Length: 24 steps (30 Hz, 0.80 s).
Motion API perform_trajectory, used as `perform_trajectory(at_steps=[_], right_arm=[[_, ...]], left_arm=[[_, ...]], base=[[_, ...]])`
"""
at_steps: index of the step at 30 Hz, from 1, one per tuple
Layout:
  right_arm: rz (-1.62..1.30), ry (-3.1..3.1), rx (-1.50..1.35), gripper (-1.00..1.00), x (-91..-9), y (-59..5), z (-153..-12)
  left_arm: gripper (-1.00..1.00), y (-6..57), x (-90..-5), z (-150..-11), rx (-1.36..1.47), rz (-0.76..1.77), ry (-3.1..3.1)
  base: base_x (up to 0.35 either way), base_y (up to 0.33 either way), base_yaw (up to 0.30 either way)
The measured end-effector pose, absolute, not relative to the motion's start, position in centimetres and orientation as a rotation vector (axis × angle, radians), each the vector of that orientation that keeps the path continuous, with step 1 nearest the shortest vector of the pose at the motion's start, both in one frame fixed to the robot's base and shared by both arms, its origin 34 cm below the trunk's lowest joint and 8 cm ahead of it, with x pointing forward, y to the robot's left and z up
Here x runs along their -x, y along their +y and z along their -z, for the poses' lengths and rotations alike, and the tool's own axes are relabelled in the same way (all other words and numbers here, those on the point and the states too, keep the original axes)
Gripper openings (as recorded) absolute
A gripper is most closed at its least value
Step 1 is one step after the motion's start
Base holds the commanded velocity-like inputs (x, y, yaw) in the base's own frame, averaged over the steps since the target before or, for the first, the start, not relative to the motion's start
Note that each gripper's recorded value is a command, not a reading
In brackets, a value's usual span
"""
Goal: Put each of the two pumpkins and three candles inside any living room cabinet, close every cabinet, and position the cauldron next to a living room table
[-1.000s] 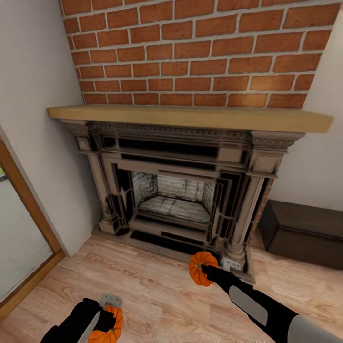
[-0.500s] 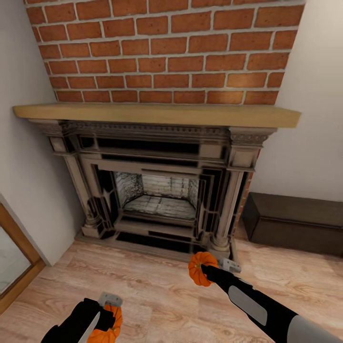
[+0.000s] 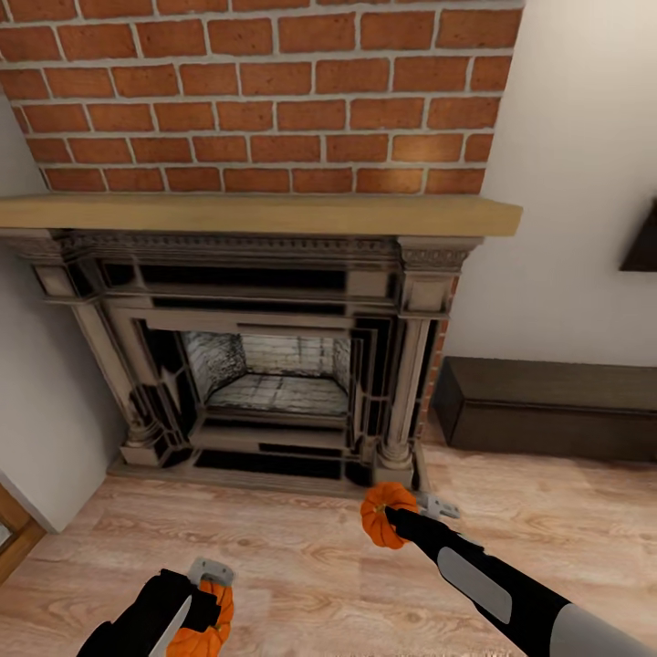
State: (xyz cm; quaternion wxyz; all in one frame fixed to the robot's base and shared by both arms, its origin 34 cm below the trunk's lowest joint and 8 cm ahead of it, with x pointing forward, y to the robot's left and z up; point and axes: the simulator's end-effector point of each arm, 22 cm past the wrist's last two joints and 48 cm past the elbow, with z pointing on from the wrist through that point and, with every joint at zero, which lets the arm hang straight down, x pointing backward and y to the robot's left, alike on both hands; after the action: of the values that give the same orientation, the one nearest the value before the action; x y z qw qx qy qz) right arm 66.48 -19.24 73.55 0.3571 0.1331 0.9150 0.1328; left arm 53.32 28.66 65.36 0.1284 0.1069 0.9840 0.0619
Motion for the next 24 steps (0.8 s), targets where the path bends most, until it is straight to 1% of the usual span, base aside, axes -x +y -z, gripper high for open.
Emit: perform_trajectory(at_steps=[24], right_arm=[[-0.335, 2.386, -0.35, -1.0, -66.0, -19.4, -72.3]], left_arm=[[-1.0, 28.5, -52.7, -64.4, -0.327, -0.18, 2.883]], base=[[0.0, 0.0, -0.229]])
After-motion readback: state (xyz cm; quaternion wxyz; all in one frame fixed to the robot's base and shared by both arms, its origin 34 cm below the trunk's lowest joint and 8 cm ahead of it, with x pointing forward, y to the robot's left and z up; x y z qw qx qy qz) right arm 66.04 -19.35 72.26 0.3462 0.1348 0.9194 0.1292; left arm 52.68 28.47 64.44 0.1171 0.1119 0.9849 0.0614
